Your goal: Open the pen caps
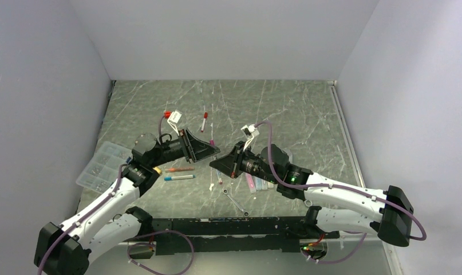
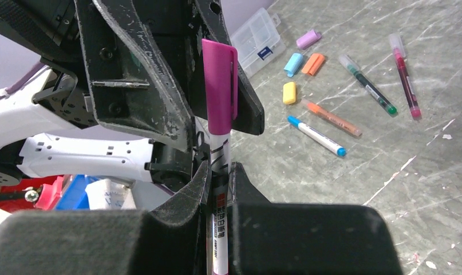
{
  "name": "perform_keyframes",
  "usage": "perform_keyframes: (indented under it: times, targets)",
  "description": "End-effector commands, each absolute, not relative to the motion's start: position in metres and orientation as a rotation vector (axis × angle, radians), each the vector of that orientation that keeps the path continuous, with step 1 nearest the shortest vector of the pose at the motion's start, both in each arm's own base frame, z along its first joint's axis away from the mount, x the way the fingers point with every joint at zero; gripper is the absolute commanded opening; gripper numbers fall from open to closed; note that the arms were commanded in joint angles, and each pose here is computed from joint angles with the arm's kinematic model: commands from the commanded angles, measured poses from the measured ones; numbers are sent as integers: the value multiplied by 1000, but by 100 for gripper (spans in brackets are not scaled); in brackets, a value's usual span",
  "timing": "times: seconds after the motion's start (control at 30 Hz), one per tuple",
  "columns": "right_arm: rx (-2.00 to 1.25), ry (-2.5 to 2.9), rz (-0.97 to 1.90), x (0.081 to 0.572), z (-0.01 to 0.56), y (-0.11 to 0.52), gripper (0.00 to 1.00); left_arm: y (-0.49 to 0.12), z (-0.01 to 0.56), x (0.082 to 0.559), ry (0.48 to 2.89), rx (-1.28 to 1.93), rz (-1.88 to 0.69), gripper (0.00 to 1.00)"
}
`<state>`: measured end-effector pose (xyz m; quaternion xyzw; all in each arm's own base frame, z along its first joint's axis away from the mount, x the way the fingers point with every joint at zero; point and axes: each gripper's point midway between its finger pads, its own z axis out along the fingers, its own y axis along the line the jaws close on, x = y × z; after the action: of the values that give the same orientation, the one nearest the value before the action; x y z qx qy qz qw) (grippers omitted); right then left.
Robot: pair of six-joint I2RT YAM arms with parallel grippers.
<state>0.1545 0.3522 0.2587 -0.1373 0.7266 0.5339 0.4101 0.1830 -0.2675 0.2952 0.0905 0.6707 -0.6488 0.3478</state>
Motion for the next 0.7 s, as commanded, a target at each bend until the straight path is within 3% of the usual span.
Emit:
perform_keyframes:
  times: [0.0,0.17,0.37,0.67]
  targets:
    - [-320,1791,1347,160,268,352,0,-271,307,174,1692,309,-1715,36]
    - [-324,1798,1343,160,266,353,0,-270,306,176,1696,291,-1696,0]
    - [-334,1839,1337,153,250,346,0,-260,313,193,1694,192,-1575,0]
    - [-259,1955,1282,135,200,310,0,-249,375,234,1546,115,-1398,0]
